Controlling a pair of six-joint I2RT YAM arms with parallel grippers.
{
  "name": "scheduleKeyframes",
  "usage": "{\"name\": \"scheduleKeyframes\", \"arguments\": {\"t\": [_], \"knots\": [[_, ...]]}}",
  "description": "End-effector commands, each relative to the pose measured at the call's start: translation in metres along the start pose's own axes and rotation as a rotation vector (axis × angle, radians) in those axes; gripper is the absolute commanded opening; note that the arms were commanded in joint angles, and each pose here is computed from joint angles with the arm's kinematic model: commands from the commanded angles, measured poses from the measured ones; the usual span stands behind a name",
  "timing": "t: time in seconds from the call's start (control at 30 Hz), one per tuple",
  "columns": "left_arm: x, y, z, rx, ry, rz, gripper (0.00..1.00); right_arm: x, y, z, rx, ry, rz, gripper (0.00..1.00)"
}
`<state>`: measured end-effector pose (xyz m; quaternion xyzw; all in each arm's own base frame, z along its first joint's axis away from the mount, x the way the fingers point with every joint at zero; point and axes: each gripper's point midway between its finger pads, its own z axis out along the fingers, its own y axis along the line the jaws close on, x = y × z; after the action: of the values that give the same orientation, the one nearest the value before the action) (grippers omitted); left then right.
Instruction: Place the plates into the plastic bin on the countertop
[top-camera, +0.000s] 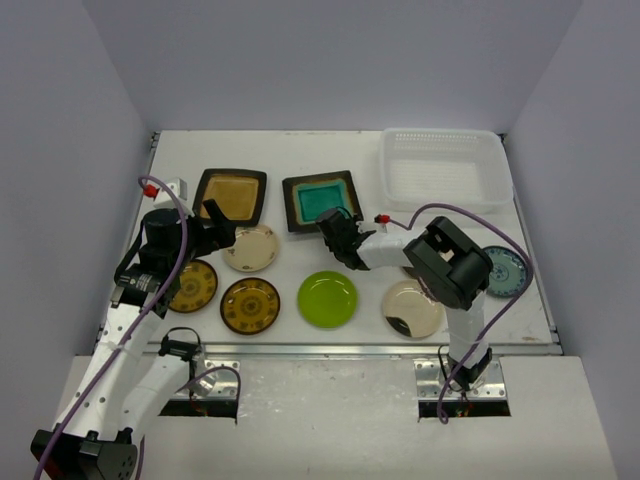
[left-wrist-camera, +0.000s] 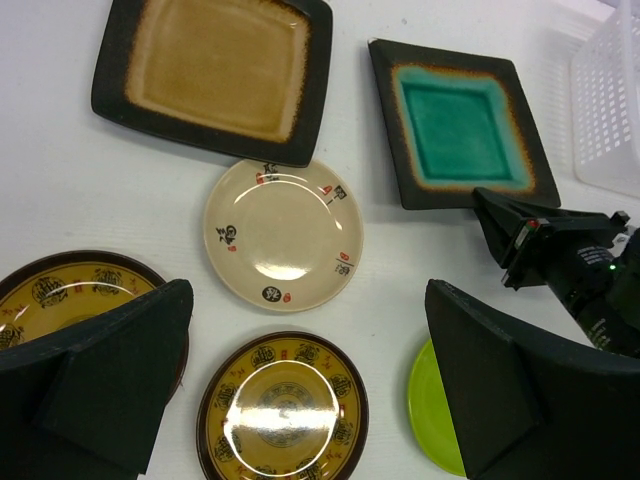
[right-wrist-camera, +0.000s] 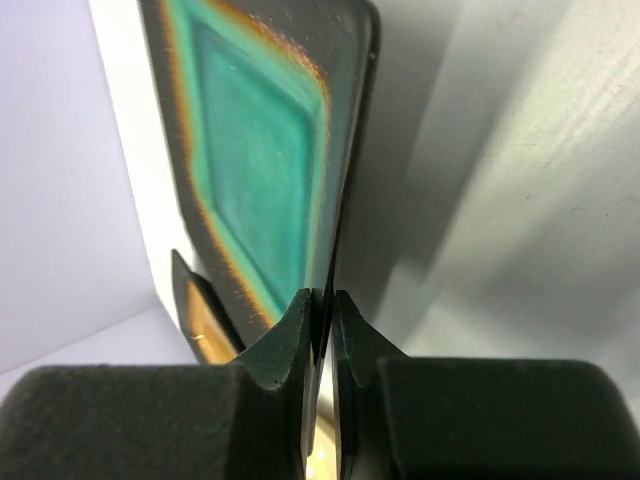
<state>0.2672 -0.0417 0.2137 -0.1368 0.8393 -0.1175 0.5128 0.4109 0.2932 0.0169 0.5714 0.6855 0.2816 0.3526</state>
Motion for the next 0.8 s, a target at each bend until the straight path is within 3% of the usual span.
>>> {"name": "scheduleKeyframes", "arguments": {"t": [0.0,0.53,0.77], "knots": [[-0.009,-0.010,-0.001,0.040,-0.040,0.000,1.00,-0.022,0.073,-0.025,-0.174,0.001,0.239,0.00],[-0.009,-0.007,0.000,0.023,-0.046,-0.002,1.00,-0.038,0.189,-0.116,-0.574,0.234,0.254,0.00],[-0.011,-0.006,-0.002,0.018,-0.054,-0.005,1.00,-0.063,0.218,-0.150,-0.658,0.234,0.257,0.00]]}}
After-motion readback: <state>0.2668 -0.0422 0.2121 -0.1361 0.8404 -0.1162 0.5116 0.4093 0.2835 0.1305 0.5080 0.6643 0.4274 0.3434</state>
